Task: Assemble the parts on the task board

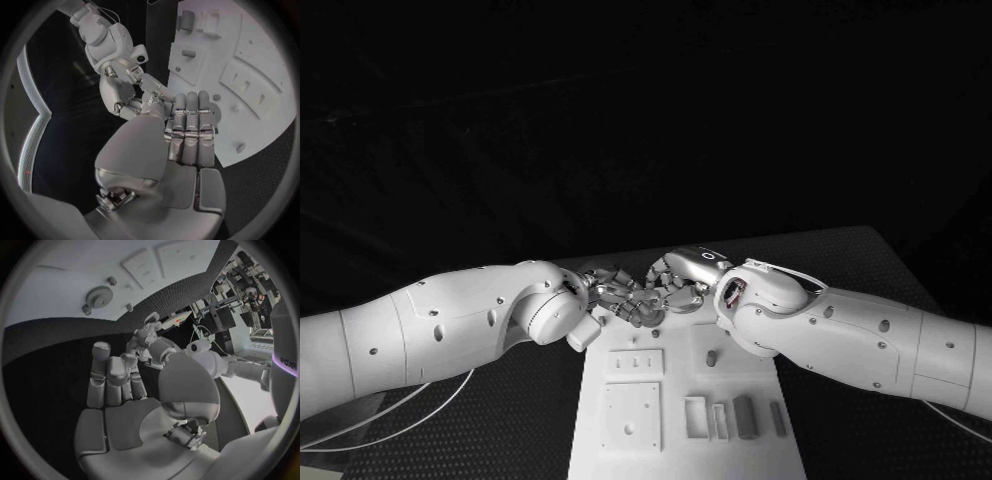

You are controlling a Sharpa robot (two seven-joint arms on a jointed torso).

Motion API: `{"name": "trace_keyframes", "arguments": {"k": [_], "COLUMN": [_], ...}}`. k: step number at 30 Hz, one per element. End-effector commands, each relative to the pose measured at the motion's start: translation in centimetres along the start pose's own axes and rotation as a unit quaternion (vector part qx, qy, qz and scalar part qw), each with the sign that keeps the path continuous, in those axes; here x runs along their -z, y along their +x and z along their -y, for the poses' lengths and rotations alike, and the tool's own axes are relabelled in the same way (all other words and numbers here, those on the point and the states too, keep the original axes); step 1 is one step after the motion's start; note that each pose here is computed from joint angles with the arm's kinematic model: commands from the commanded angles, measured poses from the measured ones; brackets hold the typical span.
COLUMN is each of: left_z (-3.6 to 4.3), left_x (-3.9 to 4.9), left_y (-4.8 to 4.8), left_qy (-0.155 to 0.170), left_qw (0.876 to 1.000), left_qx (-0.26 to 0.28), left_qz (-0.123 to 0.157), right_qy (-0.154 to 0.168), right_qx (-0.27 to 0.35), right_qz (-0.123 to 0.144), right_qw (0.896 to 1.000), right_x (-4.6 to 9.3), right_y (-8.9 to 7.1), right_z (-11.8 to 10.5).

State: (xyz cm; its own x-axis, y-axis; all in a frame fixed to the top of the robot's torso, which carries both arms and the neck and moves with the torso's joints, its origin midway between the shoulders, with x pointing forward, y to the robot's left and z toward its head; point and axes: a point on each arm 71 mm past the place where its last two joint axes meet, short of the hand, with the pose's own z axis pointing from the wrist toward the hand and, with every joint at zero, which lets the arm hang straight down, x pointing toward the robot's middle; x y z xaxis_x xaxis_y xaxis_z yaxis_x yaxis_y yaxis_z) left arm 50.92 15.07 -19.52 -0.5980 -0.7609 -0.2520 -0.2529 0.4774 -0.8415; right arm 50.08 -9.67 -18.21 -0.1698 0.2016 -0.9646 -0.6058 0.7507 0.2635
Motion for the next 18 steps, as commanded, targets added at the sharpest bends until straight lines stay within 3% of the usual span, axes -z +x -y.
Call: {"name": "trace_keyframes", "arguments": {"k": [1,18], "left_z": [0.67,0.51], "left_x": [0.02,0.01], "left_y": [0.00,0.02], "left_qy": [0.021,0.017], "left_qw": [1.000,1.000], "left_qx": [0.009,0.001], "left_qz": [0.005,-0.001], "right_qy": [-0.013,-0.012], "right_qx": [0.003,0.002], "right_qz": [-0.020,-0.020], "right_qw": [1.000,1.000], "right_x": [0.04,0.14], "right_y": [0.62,0.84], "right_z": [-0.44,-0.39]}}
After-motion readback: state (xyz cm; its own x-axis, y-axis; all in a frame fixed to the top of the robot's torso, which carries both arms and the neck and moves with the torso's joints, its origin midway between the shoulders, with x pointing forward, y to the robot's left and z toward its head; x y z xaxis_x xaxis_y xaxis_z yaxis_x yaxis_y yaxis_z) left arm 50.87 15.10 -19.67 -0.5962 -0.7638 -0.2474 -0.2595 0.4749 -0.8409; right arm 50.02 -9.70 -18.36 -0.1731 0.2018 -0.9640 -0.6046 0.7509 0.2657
